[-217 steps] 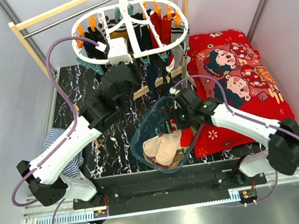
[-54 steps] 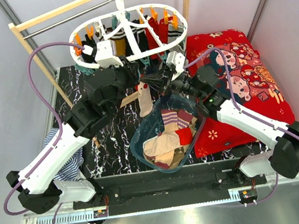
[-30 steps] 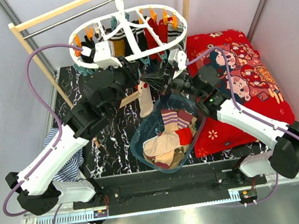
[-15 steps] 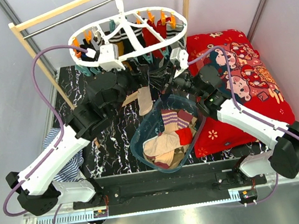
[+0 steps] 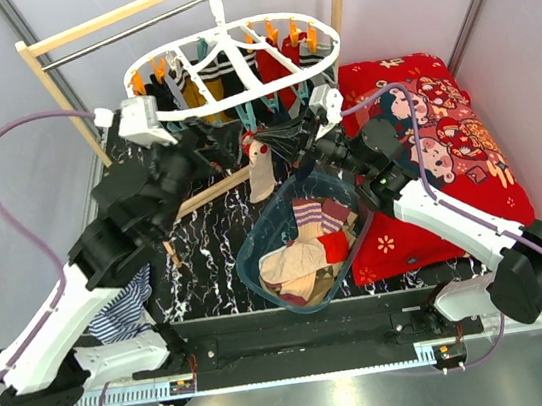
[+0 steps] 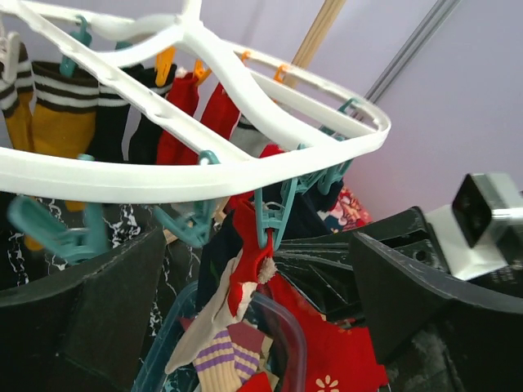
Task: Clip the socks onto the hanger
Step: Clamp the sock onto the hanger.
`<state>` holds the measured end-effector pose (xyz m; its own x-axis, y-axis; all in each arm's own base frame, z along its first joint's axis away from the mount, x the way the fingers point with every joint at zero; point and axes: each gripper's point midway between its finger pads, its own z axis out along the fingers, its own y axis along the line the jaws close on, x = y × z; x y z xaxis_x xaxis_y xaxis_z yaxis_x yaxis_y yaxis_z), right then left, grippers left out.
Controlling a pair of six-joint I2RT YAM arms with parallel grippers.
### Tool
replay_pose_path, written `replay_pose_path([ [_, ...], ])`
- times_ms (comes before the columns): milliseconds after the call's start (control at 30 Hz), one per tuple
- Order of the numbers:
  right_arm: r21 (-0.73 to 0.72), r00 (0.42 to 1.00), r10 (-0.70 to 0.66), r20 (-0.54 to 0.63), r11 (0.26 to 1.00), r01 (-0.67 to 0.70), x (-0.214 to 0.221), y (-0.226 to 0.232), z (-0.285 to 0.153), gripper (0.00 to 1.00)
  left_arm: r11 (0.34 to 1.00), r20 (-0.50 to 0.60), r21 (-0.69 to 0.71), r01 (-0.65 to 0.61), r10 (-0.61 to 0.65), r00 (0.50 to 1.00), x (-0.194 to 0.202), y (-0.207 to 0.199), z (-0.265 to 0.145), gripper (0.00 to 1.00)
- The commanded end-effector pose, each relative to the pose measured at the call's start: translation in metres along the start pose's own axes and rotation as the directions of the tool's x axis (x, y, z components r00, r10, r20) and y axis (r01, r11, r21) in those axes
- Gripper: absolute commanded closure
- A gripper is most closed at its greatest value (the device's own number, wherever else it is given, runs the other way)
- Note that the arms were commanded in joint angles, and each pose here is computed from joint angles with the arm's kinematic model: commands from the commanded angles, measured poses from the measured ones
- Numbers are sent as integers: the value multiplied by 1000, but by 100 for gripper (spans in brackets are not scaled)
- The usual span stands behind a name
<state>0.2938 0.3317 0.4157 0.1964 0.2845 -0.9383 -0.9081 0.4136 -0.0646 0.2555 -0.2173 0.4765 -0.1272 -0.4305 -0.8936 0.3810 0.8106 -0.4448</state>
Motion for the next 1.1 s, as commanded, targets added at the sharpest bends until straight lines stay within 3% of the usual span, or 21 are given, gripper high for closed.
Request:
replay_pose_path([
  [0, 41, 996, -44, 77, 998, 41, -36, -7, 2, 90, 999, 28, 18, 30, -31, 999, -13, 1, -15, 1],
  [167, 58, 996, -43, 73, 998, 38, -34, -11, 2, 89, 999, 12, -29, 14, -14, 1000, -4, 12, -14, 19],
  [267, 60, 996, -43, 73, 997, 38, -34, -11, 2, 89, 999, -15, -31, 4, -5, 1000, 4, 10, -8, 24],
  [567, 61, 996, -45, 72, 997, 40, -33, -11, 1, 89, 987, -8, -158, -29, 28, 1000, 8, 26, 7, 25],
  [1067, 63, 997, -45, 59, 997, 41, -26, -11, -1, 89, 972, 64, -225, -71, 88, 994, -11, 30, 19, 25],
])
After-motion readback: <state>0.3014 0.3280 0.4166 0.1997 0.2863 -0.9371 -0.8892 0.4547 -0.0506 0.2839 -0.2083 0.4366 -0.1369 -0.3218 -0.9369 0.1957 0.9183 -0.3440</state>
